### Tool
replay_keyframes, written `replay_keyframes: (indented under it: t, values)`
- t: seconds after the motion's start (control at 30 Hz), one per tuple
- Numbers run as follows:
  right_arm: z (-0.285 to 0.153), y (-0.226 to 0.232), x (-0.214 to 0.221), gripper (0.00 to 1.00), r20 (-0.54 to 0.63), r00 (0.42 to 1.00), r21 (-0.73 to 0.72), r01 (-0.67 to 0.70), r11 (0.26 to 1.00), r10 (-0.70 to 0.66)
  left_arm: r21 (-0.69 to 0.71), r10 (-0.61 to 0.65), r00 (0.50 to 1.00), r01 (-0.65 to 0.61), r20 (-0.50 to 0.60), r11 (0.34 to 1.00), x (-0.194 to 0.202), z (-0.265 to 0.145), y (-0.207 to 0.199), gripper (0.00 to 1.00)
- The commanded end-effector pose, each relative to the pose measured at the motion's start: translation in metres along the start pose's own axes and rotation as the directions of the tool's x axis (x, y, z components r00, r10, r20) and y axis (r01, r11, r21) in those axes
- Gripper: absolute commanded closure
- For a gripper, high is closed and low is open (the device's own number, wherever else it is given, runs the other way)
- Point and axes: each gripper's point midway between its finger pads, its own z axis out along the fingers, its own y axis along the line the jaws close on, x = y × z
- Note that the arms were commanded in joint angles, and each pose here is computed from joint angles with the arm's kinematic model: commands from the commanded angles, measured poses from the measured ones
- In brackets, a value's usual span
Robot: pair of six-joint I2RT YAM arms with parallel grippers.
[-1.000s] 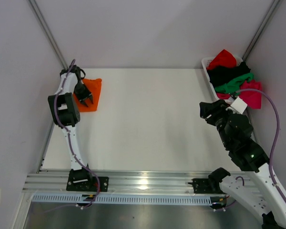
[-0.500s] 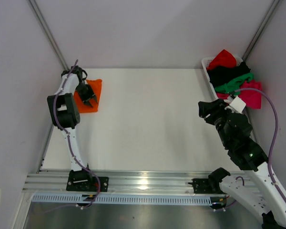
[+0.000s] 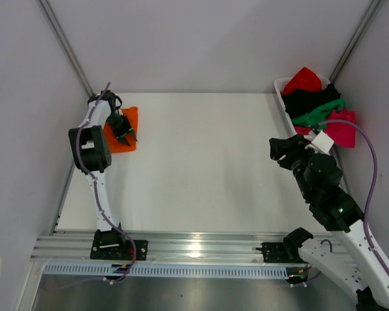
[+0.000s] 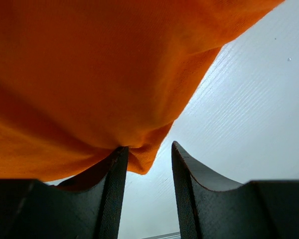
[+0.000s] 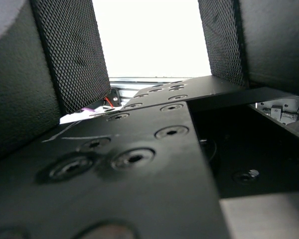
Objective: Fold and stack the t-shirts
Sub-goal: Fold the tshirt
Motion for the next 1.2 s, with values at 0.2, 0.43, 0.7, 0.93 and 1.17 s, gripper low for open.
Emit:
replay_keyframes:
  t: [0.2, 0.43, 0.7, 0.93, 1.17]
  values:
    - [-0.002, 0.001, -0.010, 0.43, 0.035, 0.999, 0.000, 0.003, 1.000, -0.003, -0.033, -0.020, 0.999, 0.021, 0.051, 0.999, -0.019, 0.008, -0.008, 0.58]
    - [-0.004, -0.003, -0.010, 0.43, 0.037, 0.999, 0.014, 0.009, 1.000, -0.010, -0.046, -0.063, 0.995, 0.067, 0.081, 0.997, -0.027, 0.000, -0.009, 0.61]
    - [-0.004, -0.004, -0.011, 0.43, 0.039, 0.999, 0.018, 0.018, 1.000, -0.019, -0.065, -0.058, 0.984, 0.070, 0.170, 0.995, -0.036, -0.030, -0.009, 0.60]
    - [-0.009, -0.009, -0.015, 0.43, 0.053, 0.998, 0.036, 0.020, 0.999, -0.022, -0.122, -0.067, 0.977, 0.093, 0.203, 0.988, -0.049, -0.037, 0.005, 0.60]
    - [-0.008, -0.007, -0.016, 0.43, 0.053, 0.998, 0.031, 0.023, 0.999, -0.025, -0.115, -0.074, 0.972, 0.102, 0.225, 0.988, -0.050, -0.050, 0.007, 0.61]
